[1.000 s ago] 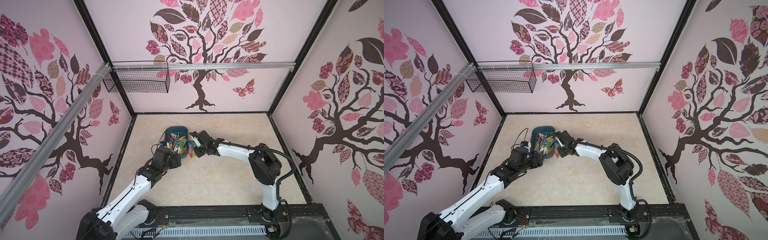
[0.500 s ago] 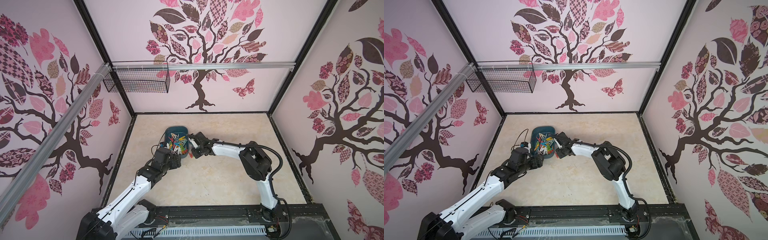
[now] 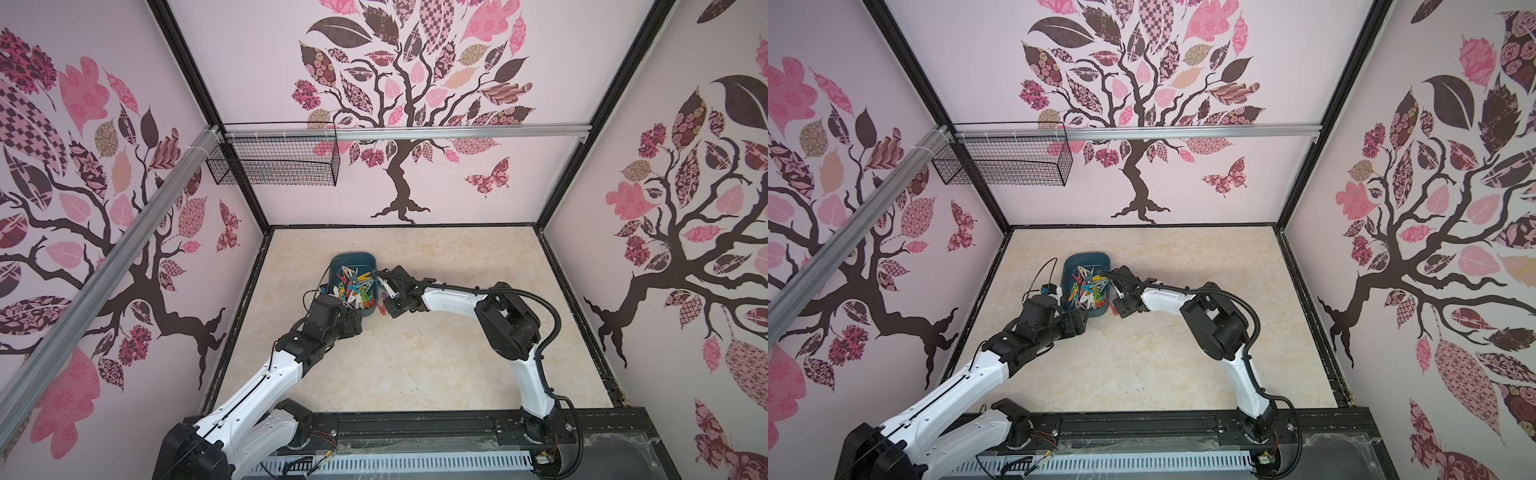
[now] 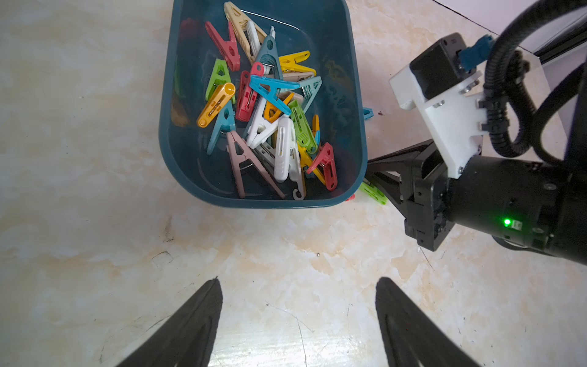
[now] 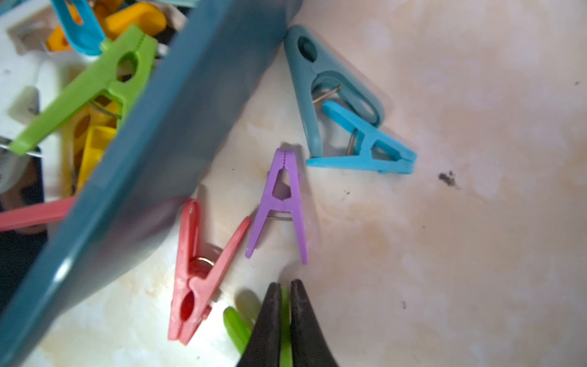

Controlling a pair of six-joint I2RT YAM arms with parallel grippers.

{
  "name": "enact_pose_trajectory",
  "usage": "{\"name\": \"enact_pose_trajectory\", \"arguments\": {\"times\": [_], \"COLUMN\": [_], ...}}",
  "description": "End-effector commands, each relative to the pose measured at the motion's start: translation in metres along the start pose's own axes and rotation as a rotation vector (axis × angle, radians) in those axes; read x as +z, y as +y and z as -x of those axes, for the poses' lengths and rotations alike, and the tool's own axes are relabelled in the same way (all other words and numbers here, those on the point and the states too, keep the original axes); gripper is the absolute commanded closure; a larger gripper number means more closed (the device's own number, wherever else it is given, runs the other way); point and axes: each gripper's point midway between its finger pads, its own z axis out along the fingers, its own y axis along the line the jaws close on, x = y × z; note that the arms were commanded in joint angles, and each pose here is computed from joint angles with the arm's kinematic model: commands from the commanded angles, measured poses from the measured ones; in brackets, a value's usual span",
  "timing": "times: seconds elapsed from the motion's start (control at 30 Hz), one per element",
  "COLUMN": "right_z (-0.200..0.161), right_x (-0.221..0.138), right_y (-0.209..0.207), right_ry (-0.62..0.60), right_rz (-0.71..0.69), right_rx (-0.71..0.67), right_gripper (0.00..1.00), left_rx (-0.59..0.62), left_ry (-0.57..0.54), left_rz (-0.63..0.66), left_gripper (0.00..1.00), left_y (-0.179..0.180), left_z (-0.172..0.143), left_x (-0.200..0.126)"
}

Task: Put the clothespins into the storage box
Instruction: Pick up the clothespin from the center of the board, then place the clothespin in the storage box.

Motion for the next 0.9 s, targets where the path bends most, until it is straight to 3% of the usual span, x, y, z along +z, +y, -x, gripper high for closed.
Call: {"name": "enact_pose_trajectory", "arguments": {"times": [0.0,0.2,0.3,0.43,0.67,0.77,0.87], "right_z": [0.014,0.03,0.056,0.097,0.141,0.152,0.155], "right_x": [-0.047,-0.101,-0.109,-0.105,-0.056,-0.048,-0.058], "right_y": [-0.007,0.01,0.032,0.06,0.061,0.057,0.044], "right_ry": [-0.052,-0.134,-0.202,-0.291,-0.319,-0.308,-0.313], "right_rz": [-0.024,0.108,0.238,0.411,0.322,0.257,0.17], "right_rx": [0.066,0.209,0.282,0.368,0.363,0.322,0.292], "right_gripper": [0.9,0.92,0.93,0.92,0.86,0.66,0.57], "left_rx": [0.002,-0.097,-0.177,-0.177,-0.166,-0.164,-0.166], "left_ry": [-0.043,-0.012,0.009,0.009,-0.007,-0.008,-0.007], "left_rz": [0.017,0.044,0.051,0.057,0.074,0.076,0.075], "left_gripper": [0.2,0.18,0.2,0.2,0.19,0.2,0.2], "left_y": [0.0,0.015,0.026,0.029,0.034,0.035,0.035], "left_z": [0.014,0.013,0.004,0.001,0.002,0.001,0.001], "left_x": [-0.01,-0.01,-0.004,-0.005,-0.011,-0.011,-0.011]}}
